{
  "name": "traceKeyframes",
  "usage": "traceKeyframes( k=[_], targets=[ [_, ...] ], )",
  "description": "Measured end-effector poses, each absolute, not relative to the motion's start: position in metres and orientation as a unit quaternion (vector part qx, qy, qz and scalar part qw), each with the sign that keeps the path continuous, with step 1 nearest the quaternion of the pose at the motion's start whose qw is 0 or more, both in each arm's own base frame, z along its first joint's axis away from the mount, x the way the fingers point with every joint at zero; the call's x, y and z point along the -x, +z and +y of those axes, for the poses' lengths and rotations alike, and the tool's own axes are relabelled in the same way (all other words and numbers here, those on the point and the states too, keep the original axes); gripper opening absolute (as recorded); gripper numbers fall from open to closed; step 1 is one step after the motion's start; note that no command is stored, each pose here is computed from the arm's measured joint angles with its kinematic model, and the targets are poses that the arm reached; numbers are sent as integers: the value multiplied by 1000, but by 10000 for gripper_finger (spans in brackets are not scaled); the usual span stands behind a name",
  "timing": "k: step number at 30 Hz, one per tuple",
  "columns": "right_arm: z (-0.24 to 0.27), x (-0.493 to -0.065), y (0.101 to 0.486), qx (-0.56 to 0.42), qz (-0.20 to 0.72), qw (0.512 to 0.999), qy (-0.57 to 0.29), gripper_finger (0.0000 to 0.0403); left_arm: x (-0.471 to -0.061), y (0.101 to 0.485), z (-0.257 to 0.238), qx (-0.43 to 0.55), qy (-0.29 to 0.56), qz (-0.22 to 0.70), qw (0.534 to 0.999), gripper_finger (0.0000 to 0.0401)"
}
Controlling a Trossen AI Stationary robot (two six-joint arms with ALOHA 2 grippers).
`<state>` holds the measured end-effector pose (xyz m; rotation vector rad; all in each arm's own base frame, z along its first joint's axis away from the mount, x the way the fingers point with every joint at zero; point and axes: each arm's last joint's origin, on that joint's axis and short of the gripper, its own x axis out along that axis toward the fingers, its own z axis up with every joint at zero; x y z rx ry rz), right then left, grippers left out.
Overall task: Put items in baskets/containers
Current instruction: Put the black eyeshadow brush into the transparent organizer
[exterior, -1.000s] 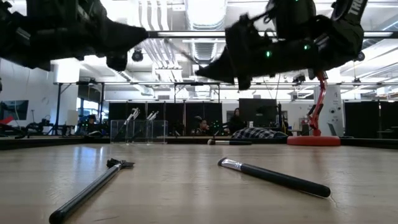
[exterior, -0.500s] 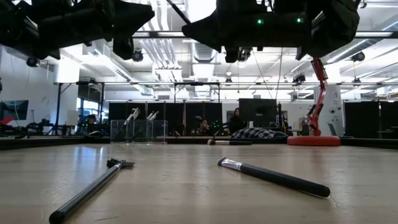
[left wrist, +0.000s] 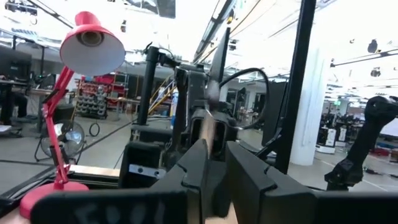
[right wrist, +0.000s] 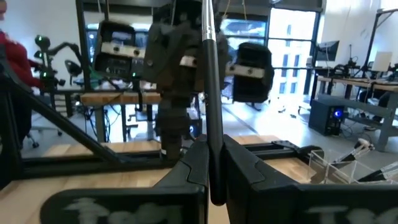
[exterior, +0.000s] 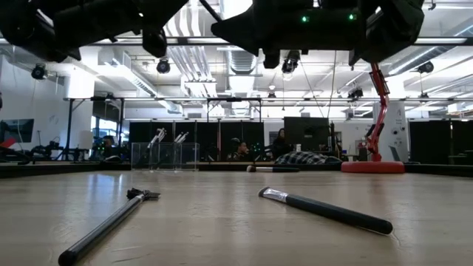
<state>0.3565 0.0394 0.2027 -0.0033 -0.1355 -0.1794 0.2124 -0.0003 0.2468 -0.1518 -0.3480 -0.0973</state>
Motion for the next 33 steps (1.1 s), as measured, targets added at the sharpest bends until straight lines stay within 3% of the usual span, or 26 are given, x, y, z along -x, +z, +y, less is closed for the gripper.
traceKeyframes(
  k=[14, 23, 28, 33],
  targets=[
    [49, -362, 205, 30, -39, 995, -92, 15, -234, 254, -4, 20, -86, -202, 975, 50],
    [49, -362, 205, 20, -41, 994, -101, 18, -233, 255, -2, 22, -58, -203, 977, 12],
    [46, -362, 203, -6, -34, 990, -136, 72, -232, 256, 0, 6, -20, -179, 984, 11],
    [41, -360, 191, 23, 35, 973, -226, 138, -230, 269, 7, -42, 94, -113, 988, 11]
  ],
)
